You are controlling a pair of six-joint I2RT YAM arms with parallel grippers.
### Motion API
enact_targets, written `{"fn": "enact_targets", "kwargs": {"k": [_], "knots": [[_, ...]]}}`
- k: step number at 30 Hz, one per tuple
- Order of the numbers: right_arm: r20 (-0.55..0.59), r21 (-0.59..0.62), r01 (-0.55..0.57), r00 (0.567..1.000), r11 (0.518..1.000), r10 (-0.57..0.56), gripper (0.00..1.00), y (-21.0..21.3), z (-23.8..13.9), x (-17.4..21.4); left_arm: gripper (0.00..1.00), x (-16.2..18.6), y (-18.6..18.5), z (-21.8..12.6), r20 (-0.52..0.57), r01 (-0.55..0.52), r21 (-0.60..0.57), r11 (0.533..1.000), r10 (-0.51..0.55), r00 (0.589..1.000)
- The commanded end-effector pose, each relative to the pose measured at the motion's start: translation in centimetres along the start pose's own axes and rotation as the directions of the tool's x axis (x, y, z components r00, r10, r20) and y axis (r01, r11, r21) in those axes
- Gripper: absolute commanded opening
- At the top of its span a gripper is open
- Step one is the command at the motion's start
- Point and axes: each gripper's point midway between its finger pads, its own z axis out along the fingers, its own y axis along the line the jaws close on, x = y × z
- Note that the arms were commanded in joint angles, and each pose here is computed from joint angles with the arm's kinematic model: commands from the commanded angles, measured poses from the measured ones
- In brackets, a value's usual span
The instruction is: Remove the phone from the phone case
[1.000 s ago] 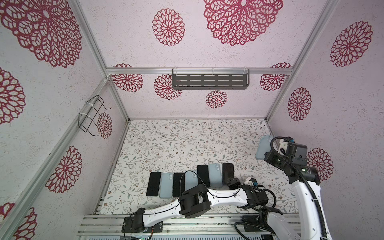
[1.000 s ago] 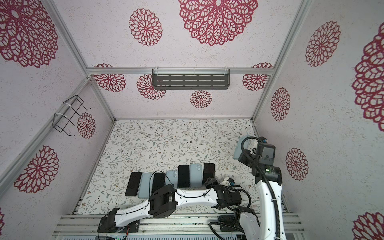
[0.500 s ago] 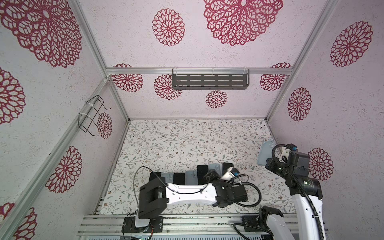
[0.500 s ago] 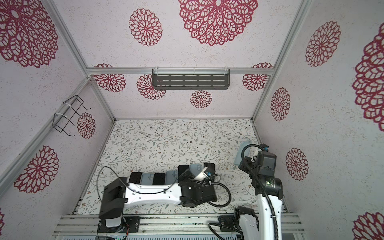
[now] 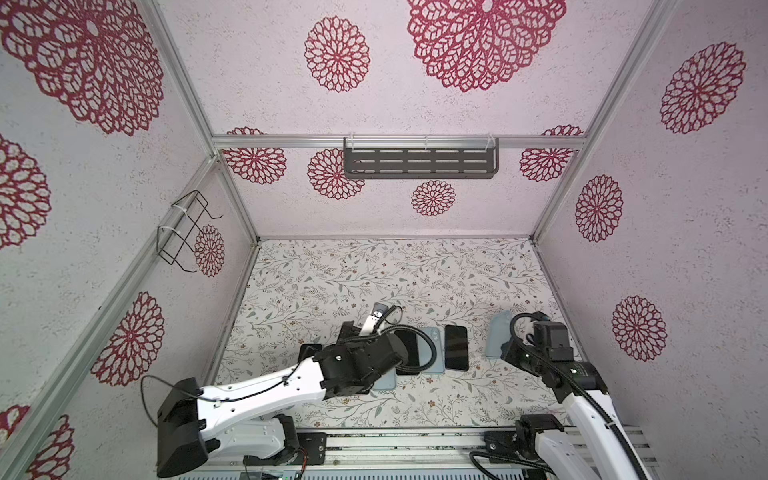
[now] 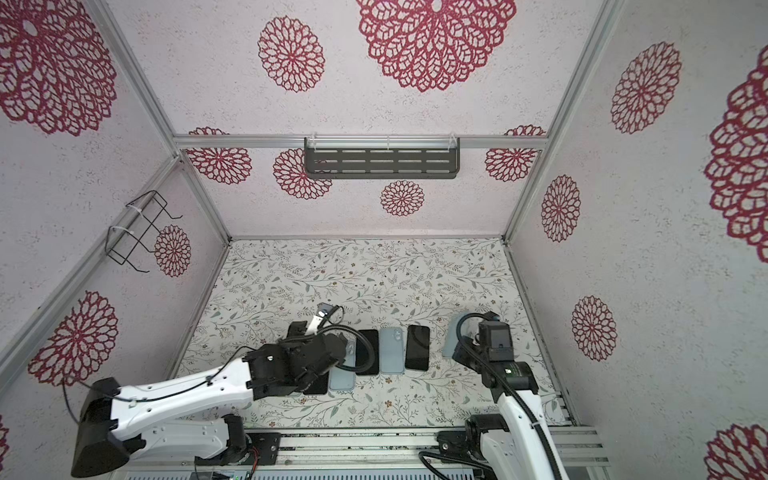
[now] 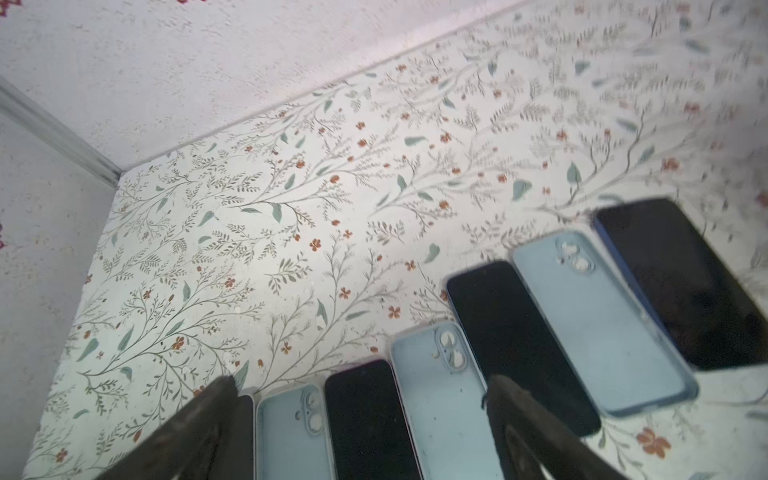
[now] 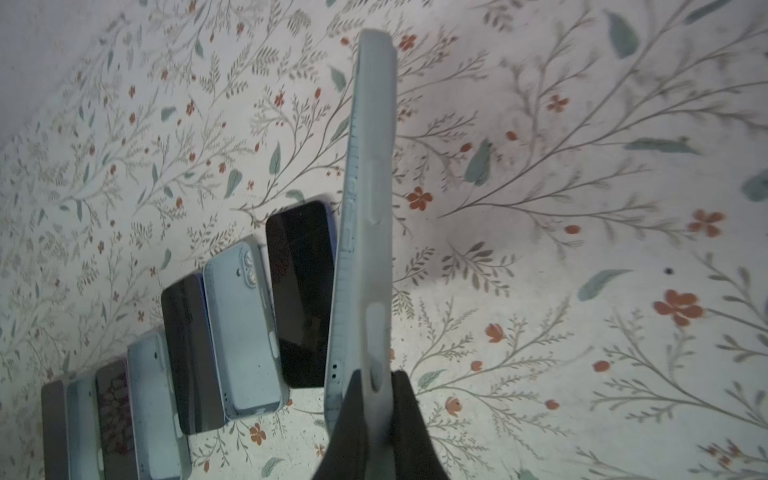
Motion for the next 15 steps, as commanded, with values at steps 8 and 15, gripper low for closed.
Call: {"fn": "enact_targets", "kwargs": {"k": [8,15], "knots": [[-0.004,0.095,0.014,1.000,0.995,-0.014,0.00,-1.8,4.4,1.6,0.97,-4.5,5.2,-1.2,0.073,0.185,0.051,0.981,-0.189,0.979],[-0.097,0.060,0.053,0.994,0.997,-0.047,0.00,-1.5,6.6,3.7,0.97,-5.5,6.1,-0.6,0.077,0.198,0.034,0.980,-0.200,0.977]]}}
